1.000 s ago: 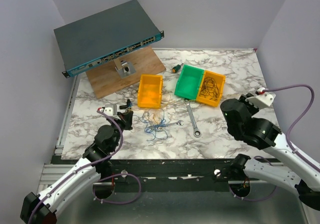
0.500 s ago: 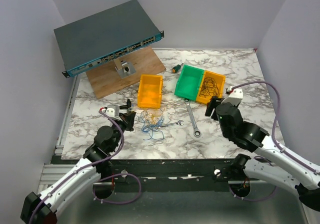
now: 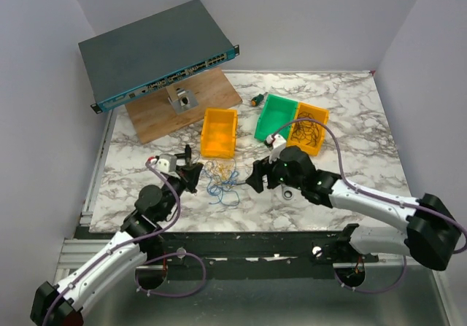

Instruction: Untangle the cables

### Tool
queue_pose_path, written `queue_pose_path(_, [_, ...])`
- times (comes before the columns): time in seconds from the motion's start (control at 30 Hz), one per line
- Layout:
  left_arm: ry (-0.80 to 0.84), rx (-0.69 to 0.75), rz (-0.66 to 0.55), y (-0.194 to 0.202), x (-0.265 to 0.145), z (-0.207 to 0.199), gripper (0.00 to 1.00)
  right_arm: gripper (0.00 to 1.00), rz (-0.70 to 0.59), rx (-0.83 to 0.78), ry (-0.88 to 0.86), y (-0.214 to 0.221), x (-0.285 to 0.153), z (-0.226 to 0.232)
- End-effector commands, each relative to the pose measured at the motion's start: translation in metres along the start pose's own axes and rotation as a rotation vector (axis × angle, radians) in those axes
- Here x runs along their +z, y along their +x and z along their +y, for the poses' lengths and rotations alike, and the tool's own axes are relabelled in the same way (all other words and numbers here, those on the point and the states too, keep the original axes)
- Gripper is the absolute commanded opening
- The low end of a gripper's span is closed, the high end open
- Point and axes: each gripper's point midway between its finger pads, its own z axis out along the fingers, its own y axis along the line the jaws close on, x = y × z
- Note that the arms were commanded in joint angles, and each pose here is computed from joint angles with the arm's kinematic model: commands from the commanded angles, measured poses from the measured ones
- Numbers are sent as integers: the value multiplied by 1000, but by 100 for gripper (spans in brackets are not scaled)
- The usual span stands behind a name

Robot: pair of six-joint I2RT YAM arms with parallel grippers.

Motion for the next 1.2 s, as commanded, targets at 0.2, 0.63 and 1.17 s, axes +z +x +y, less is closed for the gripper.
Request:
queue_pose_path(0.2, [36, -38, -229, -38, -19, -2, 0, 75, -112, -94, -260, -22, 43, 45])
queue_pose_path(0.63, [74, -35, -188, -34, -15, -11, 0, 67, -245, -73, -446, -19, 73, 72])
queue_pose_path(1.17, [69, -44, -202, -36, -17, -10, 0, 58, -291, -4, -492, -25, 106, 81])
